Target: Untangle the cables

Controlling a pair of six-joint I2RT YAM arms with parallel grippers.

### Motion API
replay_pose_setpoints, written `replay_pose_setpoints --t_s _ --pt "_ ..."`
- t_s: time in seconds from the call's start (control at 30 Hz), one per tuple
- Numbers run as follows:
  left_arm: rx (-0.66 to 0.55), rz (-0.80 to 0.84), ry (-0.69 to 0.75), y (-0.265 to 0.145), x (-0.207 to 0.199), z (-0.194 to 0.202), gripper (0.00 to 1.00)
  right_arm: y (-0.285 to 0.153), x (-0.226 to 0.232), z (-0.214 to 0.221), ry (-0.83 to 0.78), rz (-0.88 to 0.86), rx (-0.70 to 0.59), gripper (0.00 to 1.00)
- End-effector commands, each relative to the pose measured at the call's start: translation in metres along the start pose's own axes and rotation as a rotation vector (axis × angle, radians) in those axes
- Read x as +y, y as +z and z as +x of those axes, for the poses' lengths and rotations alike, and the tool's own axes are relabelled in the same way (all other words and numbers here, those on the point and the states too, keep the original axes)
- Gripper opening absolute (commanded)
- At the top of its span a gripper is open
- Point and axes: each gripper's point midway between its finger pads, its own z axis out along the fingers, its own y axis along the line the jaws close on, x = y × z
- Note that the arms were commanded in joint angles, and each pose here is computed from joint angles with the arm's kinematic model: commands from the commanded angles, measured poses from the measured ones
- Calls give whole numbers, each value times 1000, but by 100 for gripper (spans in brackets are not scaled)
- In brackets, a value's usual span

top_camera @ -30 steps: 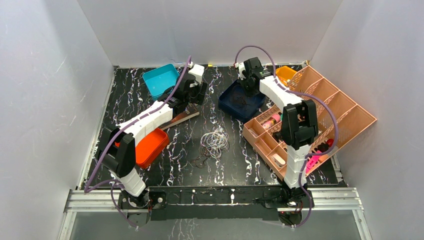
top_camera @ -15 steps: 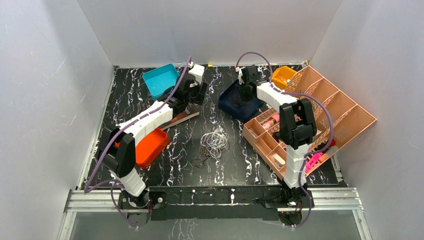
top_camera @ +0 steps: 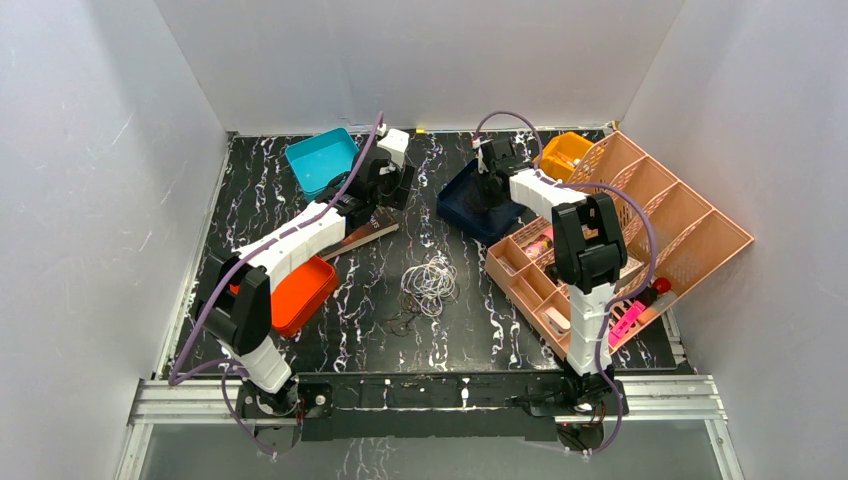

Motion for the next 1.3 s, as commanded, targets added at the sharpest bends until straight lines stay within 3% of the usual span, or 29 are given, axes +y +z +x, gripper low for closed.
replay_pose_setpoints --t_s 0.0,0.3,0.6,1.1,1.27 --pt "-65 -20 -11 -17 11 -24 68 -28 -1 -38 8 2 -116 22" --pt "-63 -27 -10 -16 13 -23 68 -69 -7 -62 -4 17 -185 45" --pt "-59 -31 -9 -15 14 -21 68 -89 -12 -75 -6 43 -237 50" --pt "-56 -39 -4 -14 16 -20 68 -94 10 -57 49 -85 -199 13" --pt "-55 -39 -3 -14 17 -20 68 -82 7 -42 64 -85 -142 10"
